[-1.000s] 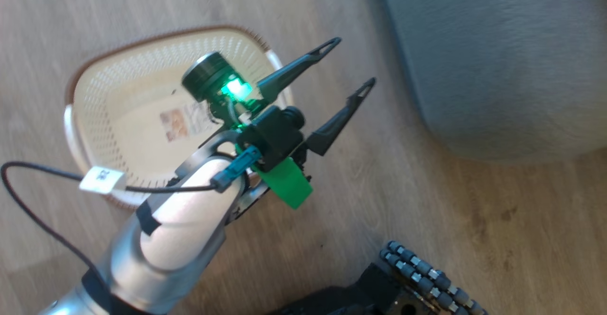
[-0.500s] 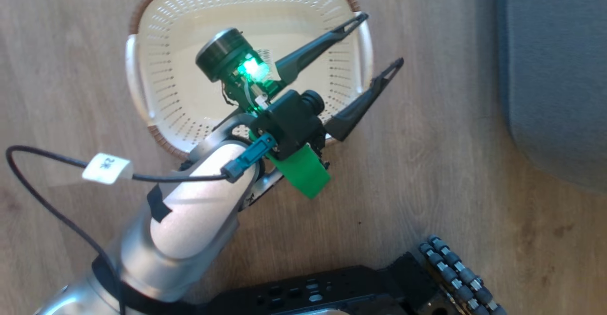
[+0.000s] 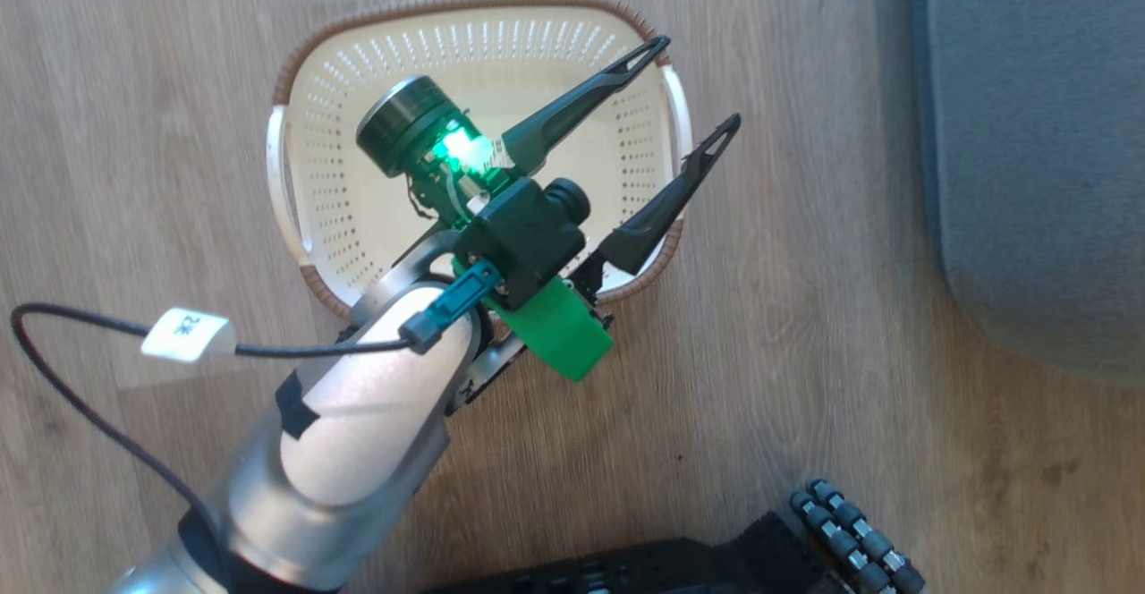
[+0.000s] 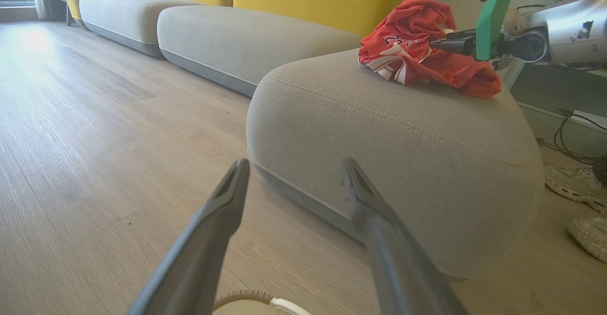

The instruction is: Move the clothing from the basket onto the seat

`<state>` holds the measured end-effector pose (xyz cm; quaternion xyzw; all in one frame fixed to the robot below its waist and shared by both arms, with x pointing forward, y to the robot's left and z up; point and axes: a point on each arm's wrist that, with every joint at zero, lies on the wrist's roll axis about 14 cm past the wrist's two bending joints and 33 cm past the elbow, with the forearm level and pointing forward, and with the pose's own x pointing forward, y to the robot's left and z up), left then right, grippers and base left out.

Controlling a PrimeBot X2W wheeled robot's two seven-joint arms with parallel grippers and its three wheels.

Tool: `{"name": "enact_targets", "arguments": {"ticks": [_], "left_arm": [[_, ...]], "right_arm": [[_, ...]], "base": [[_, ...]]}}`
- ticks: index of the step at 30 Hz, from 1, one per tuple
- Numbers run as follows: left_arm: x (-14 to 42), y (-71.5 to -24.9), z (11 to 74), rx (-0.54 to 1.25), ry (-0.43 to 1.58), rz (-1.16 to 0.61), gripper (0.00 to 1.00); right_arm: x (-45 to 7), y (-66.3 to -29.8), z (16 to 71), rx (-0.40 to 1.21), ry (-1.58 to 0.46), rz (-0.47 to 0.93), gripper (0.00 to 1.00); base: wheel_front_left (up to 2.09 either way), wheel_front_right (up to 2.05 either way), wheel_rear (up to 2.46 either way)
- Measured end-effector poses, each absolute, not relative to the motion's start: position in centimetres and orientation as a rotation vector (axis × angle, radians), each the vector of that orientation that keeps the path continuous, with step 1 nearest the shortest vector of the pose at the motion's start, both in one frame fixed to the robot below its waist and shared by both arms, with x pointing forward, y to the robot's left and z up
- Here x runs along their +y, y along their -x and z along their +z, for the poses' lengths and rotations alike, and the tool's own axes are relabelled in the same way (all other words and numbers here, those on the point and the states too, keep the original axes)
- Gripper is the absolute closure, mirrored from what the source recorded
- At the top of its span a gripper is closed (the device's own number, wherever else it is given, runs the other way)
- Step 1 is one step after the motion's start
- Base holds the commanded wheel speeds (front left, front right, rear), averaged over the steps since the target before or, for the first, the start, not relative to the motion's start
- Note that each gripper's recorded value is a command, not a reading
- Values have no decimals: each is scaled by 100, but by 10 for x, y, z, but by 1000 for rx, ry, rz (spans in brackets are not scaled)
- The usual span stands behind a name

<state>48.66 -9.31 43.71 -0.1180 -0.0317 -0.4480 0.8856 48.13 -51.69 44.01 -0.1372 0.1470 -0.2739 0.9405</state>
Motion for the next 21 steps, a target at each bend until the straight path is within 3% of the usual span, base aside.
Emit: {"name": "enact_targets", "arguments": {"ticks": [9, 21], "left_arm": [[-79, -480, 469, -101, 230, -870, 0], [-6, -462, 505, -119, 189, -625, 0]], "right_arm": [[-466, -461, 470, 151, 222, -433, 0], [-326, -476, 498, -50, 39, -140, 0]], "base": [[0, 0, 0], [0, 0, 0]]}}
